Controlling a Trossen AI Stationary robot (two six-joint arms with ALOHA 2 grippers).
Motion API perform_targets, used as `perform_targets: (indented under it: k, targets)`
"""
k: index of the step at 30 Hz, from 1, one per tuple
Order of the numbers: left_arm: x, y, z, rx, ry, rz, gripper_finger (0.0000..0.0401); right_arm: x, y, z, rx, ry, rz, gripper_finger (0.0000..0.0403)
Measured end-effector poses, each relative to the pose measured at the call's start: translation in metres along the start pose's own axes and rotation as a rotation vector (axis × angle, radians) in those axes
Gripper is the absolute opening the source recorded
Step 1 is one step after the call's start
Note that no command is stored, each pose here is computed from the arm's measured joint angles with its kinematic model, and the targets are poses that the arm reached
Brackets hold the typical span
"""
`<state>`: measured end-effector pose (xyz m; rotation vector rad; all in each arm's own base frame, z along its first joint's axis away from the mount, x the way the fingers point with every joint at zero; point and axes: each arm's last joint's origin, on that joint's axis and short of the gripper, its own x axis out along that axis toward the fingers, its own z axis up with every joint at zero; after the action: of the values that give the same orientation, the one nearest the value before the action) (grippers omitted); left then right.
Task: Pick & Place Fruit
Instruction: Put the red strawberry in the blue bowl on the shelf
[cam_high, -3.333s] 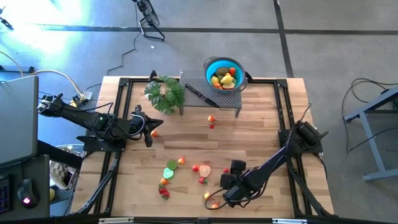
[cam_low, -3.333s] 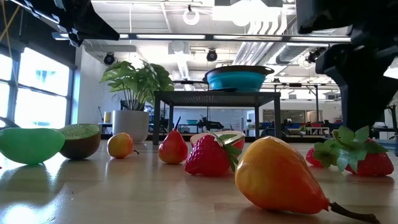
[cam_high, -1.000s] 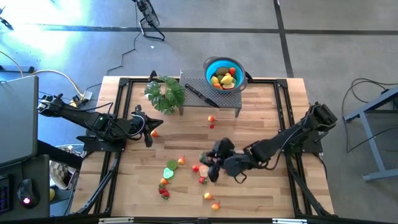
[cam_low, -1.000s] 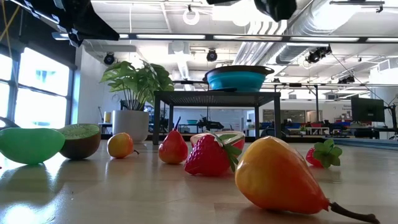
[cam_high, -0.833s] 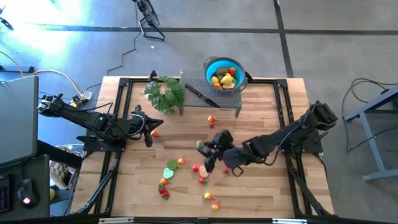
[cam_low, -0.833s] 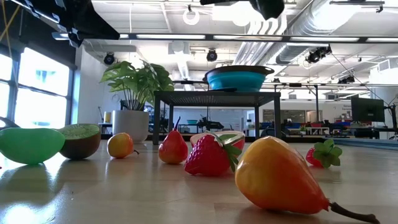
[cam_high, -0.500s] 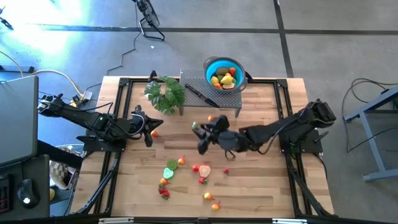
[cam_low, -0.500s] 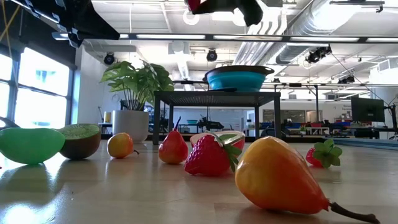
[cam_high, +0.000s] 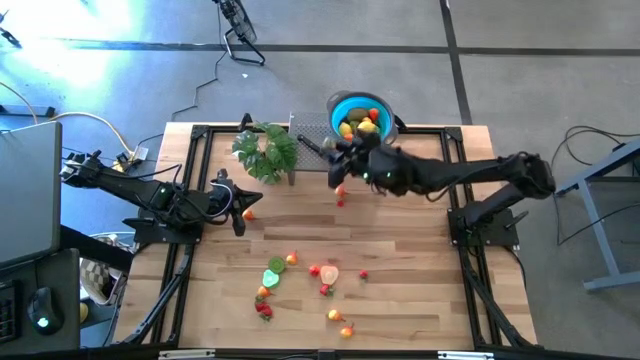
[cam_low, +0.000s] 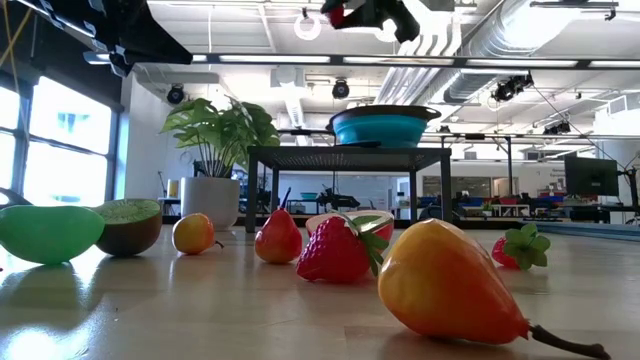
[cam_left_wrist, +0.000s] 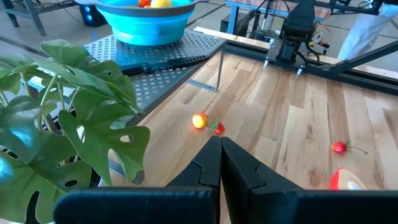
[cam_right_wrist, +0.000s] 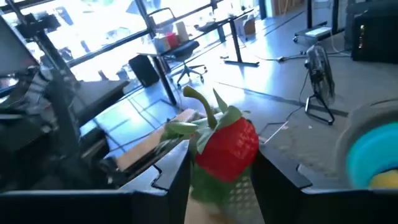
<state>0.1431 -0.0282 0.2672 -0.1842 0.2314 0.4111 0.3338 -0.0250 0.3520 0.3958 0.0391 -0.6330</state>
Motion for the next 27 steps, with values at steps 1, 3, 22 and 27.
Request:
perform_targets:
  k: [1,3,22,27]
  targets:
    - [0.0,0.0,0.0,0.001,0.001,0.0,0.0,0.001,-0.005,0.004,0.004,-0.003,-0.004,0.0138]
    - [0.0,0.0,0.0,0.003,0.003,0.001,0.0,0.002,-0.015,0.012,0.013,-0.01,-0.014,0.0138]
    - [0.0,0.003,-0.004,0.043,0.026,0.045,0.0,0.038,-0.12,0.047,-0.019,0.143,-0.013,0.0136]
    - [0.0,0.004,-0.003,0.046,0.008,0.09,0.0,0.037,-0.139,0.041,-0.1,0.249,-0.095,0.0136]
